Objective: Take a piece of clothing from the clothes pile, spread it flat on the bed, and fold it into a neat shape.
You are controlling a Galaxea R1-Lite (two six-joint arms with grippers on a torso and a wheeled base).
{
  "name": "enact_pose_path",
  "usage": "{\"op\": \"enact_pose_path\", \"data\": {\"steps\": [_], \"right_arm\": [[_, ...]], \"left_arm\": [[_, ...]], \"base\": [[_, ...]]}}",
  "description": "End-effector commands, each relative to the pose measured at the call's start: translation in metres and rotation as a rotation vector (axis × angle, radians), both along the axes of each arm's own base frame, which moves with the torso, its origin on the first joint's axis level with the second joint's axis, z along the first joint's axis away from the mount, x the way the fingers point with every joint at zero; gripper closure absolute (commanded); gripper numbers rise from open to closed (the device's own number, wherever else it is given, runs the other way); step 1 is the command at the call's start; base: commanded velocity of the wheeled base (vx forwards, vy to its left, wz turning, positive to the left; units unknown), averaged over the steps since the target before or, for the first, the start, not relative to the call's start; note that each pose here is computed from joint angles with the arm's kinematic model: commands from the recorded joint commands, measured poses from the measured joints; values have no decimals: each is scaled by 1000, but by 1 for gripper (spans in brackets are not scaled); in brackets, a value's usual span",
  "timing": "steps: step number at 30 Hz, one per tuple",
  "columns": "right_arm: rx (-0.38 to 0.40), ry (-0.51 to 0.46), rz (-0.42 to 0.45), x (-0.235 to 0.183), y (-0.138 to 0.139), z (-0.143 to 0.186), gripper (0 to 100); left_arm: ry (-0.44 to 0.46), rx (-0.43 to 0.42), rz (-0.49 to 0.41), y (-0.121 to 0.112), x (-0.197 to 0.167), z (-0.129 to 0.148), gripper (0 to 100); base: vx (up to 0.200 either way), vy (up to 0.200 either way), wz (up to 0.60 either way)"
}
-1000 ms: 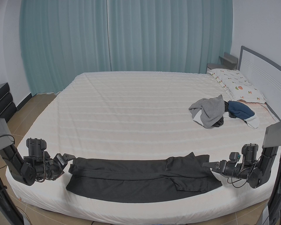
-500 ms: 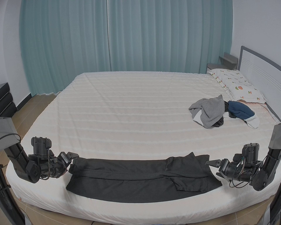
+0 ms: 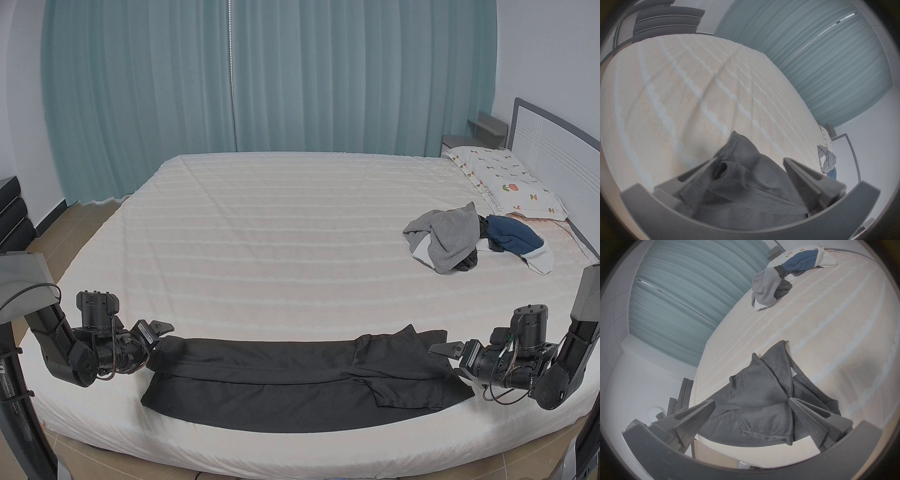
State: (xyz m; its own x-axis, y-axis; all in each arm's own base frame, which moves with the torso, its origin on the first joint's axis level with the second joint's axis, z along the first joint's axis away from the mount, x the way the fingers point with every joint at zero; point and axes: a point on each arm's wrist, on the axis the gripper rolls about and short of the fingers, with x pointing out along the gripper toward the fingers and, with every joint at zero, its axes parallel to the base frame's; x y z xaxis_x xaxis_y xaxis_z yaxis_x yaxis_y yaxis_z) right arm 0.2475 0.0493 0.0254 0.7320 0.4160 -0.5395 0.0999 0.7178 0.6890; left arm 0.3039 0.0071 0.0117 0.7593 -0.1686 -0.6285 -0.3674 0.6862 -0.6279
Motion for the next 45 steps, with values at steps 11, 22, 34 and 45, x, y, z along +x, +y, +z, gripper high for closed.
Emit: {"op": "enact_pose_path", "data": {"steps": [11, 22, 34, 45], "right_arm": [[-3, 11, -11, 5, -1, 1, 0], [-3, 125, -159, 8, 7, 4, 0], [101, 254, -248, 6, 26, 5, 0], [128, 323, -289, 22, 44, -3, 0]], "left_arm": [[45, 13, 15, 11, -19, -5, 100], [16, -16, 45, 22, -40, 13, 100], [23, -48, 42, 26, -48, 14, 100], [29, -56, 46, 27, -47, 13, 100]], "base": [[0, 0, 0], [0, 0, 0], [0, 0, 0], [0, 0, 0]]}}
